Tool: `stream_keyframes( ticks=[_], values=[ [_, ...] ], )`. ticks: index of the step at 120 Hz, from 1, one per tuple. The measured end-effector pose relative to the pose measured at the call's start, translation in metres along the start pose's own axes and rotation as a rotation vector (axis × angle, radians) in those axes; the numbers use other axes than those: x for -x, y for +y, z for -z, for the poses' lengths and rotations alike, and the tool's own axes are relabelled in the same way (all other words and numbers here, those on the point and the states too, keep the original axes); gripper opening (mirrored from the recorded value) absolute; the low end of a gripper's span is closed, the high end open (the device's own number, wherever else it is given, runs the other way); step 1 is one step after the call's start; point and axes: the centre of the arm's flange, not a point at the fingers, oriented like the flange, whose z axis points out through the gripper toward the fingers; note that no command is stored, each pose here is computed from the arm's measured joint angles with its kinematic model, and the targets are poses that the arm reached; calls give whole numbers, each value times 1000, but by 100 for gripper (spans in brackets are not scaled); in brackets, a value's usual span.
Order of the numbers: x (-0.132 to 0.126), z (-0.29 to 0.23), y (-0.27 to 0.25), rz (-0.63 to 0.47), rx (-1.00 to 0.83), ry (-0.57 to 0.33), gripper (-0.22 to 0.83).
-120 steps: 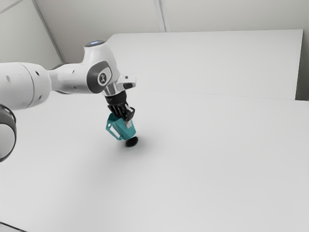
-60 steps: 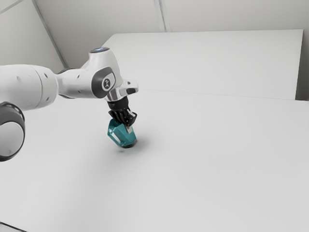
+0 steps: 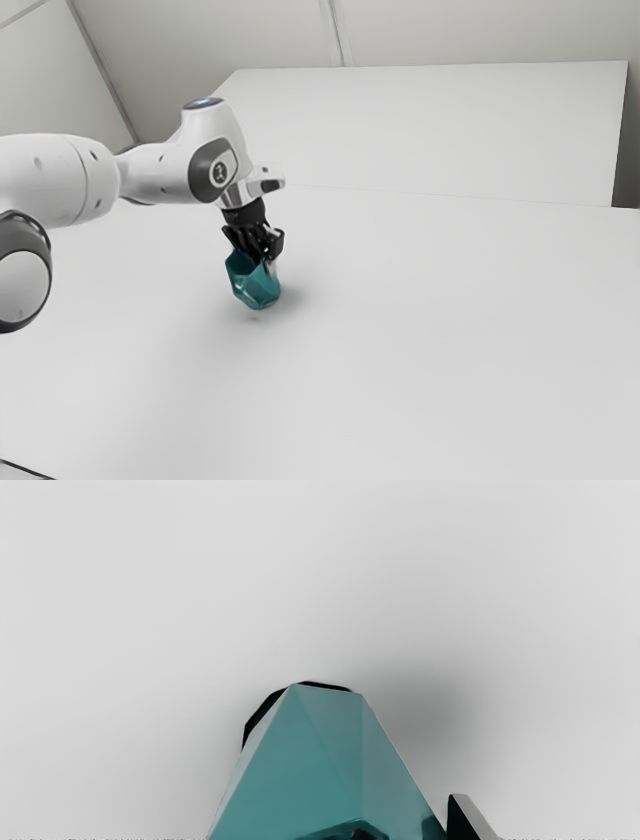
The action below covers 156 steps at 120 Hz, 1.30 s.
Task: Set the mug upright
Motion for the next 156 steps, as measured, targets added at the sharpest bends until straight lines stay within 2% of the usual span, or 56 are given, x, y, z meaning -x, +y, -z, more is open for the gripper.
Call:
stream_keyframes(
  ticks=[33,51,76,98,130,156],
  values=[
    [-2,60,0,-21,-40,82,9],
    [5,96,0,-34,-62,119,13],
    [22,164,-6,-55,-111,182,39],
    [48,227,-9,-73,-166,233,51],
    [80,280,-23,-58,-219,246,57],
    [89,294,-29,-46,-247,236,58]
  ],
)
